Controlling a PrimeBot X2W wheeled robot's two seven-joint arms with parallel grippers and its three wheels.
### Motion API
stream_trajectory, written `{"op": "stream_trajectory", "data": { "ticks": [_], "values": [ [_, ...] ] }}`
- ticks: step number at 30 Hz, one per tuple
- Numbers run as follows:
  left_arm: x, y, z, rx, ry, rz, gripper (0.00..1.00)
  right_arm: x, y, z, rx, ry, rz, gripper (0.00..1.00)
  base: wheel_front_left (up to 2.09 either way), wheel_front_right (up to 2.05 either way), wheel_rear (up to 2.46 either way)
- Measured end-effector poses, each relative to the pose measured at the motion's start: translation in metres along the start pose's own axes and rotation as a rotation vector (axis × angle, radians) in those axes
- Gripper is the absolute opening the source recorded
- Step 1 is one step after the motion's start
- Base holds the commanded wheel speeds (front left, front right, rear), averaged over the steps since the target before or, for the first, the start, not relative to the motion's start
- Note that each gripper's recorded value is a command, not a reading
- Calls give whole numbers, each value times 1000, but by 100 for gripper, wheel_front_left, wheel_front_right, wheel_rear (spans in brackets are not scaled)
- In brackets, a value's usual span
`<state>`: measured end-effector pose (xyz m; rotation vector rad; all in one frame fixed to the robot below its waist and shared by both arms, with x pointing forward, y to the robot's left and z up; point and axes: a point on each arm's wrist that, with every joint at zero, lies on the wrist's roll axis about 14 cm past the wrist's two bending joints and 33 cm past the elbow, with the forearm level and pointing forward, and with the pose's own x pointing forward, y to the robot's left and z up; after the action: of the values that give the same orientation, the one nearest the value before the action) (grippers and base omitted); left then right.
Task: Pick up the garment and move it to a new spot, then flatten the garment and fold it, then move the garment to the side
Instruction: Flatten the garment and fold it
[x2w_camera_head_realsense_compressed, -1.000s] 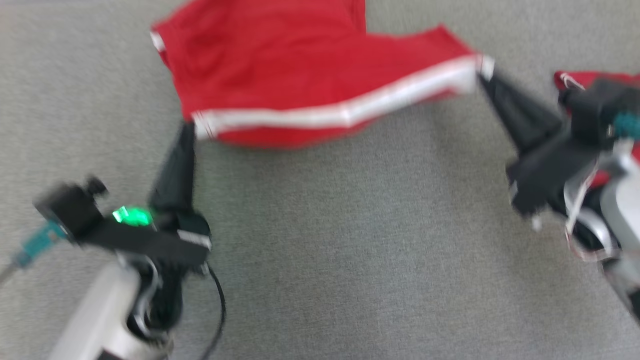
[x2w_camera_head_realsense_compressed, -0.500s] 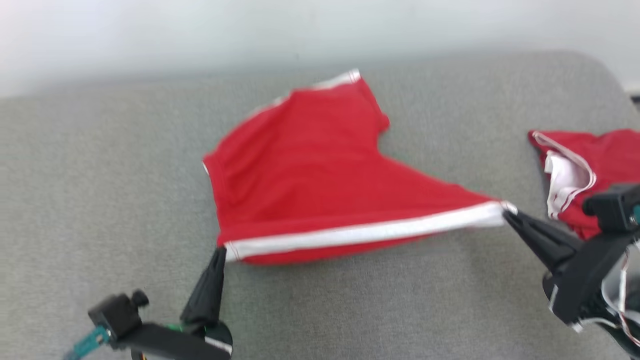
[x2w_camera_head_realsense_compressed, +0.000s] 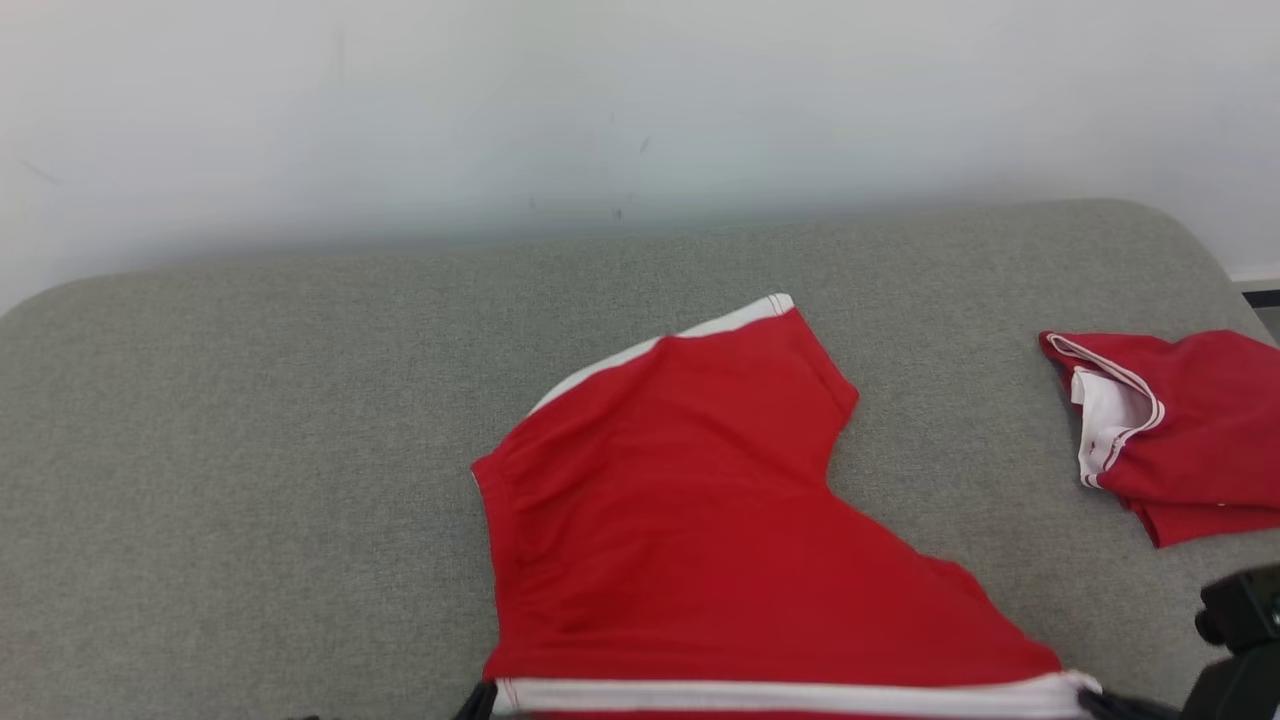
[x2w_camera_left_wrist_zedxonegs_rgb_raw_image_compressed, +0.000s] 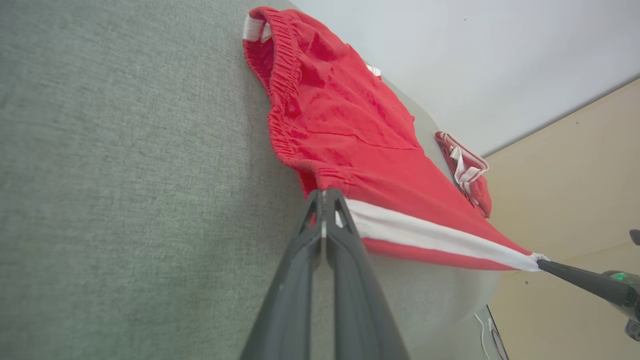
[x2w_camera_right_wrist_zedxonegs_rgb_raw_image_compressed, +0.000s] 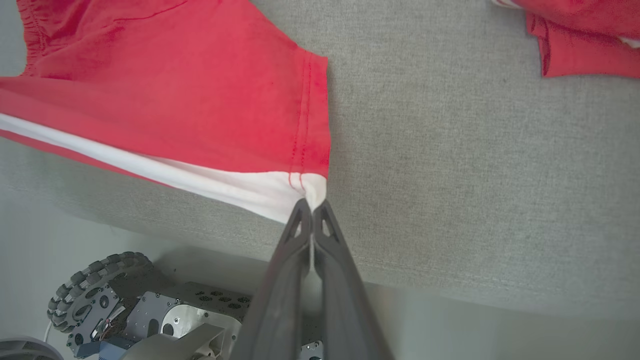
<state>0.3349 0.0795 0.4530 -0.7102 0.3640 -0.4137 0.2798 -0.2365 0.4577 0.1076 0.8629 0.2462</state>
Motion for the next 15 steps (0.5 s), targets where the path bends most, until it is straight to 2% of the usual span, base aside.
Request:
{"op": "stream_trajectory", "data": {
  "ticks": [11, 15],
  "values": [
    [-34, 22, -36, 29, 199, 97, 0, -21, 8, -44, 108, 168, -44, 0, 0, 0, 0],
    [-37, 18, -31, 28, 178, 92, 0, -29, 7, -26, 76, 98, -79, 0, 0, 0, 0]
  ]
}}
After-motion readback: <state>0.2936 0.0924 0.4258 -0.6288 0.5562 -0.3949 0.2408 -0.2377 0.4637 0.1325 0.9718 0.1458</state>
